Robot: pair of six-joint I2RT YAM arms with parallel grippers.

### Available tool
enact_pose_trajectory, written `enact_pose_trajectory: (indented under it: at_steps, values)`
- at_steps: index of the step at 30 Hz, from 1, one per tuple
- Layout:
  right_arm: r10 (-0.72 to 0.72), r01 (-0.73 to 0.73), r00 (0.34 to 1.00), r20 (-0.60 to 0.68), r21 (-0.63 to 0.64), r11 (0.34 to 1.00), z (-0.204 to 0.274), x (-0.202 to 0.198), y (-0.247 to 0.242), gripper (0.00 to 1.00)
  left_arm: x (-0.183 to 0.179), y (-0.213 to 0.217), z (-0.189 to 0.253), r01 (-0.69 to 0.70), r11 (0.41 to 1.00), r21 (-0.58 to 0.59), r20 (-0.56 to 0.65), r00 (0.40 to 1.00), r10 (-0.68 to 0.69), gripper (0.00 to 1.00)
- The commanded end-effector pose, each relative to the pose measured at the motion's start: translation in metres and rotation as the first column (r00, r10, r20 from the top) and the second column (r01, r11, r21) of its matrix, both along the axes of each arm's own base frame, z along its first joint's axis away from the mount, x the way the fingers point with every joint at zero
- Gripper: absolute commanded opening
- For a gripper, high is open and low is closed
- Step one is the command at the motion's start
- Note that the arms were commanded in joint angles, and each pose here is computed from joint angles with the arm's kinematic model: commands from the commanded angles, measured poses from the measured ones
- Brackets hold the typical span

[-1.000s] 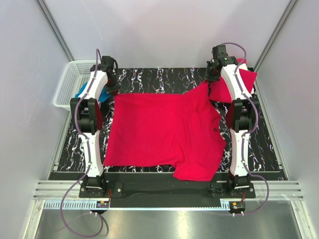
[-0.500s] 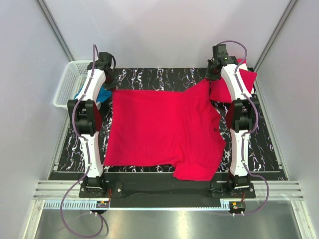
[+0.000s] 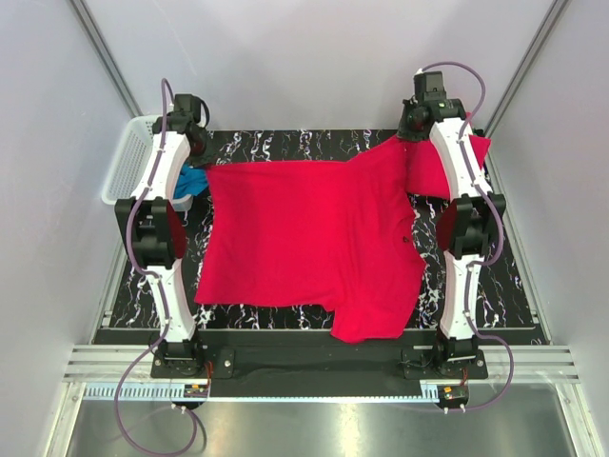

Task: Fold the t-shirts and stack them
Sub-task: Fold the tshirt

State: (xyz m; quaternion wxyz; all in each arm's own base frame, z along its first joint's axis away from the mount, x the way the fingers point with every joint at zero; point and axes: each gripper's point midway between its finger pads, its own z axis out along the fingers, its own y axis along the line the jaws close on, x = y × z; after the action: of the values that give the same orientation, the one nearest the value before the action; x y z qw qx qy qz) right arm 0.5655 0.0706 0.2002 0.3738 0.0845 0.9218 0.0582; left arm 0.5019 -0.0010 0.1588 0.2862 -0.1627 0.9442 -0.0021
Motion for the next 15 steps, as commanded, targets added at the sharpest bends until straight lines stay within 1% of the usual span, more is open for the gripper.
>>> enact_pose_trajectory:
  at_steps: [1, 11, 15]
  values:
    - [-0.008, 0.010, 0.993, 0.114, -0.014, 1.000, 0.050, -0.002, -0.007, 0.00, 0.002, 0.003, 0.017, 0.005, 1.000, -0.003, 0.056, 0.998, -0.004, 0.00]
    - [0.015, -0.015, 0.999, 0.047, 0.000, 1.000, 0.015, 0.004, 0.001, 0.00, 0.012, 0.003, 0.009, 0.005, 1.000, 0.002, 0.048, 0.999, -0.005, 0.00]
    - [0.022, -0.022, 0.999, 0.039, -0.002, 1.000, 0.012, 0.004, 0.003, 0.00, 0.014, 0.002, 0.009, 0.011, 1.000, 0.001, 0.049, 0.999, -0.011, 0.00]
